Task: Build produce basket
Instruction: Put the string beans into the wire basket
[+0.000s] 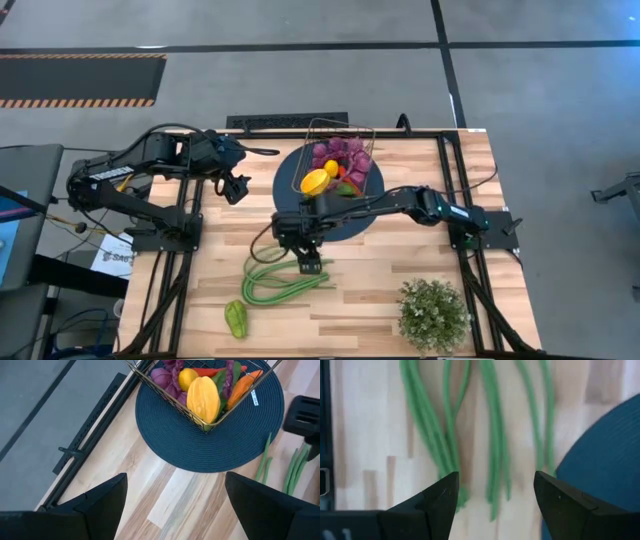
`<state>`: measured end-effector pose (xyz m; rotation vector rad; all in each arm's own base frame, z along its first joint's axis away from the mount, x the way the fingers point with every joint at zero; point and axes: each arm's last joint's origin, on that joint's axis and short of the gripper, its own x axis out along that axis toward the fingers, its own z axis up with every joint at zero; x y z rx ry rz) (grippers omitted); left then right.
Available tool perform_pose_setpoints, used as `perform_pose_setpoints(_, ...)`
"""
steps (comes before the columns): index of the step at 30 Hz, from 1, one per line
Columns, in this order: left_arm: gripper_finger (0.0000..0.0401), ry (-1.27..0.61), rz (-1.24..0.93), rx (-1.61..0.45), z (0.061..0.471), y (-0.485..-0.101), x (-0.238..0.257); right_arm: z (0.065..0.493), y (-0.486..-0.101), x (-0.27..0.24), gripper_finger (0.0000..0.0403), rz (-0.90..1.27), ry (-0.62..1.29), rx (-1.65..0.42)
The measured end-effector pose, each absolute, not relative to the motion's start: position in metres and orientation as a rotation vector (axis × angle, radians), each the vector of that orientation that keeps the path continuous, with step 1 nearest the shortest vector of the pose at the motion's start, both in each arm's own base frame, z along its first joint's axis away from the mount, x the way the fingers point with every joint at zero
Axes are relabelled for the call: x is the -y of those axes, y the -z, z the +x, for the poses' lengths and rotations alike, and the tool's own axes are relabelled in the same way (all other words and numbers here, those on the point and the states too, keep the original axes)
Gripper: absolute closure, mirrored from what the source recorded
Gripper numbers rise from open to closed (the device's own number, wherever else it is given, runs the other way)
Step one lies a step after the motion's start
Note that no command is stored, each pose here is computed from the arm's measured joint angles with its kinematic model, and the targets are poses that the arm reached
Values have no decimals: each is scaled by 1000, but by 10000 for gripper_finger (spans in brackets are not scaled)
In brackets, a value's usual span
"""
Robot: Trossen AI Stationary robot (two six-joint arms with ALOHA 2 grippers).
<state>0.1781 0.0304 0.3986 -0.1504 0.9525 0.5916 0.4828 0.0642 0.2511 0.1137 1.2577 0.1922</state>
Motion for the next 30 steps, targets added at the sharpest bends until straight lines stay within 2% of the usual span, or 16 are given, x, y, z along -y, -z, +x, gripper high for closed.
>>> perform_pose_setpoints(20, 79, -597, -161, -950, 178, -399, -30, 458, -248, -137, 127, 55, -47, -1357)
perform_pose_setpoints(30, 79, -604, -184, -944, 178, -398, -30, 446, -248, -174, 127, -129, 49, -1281)
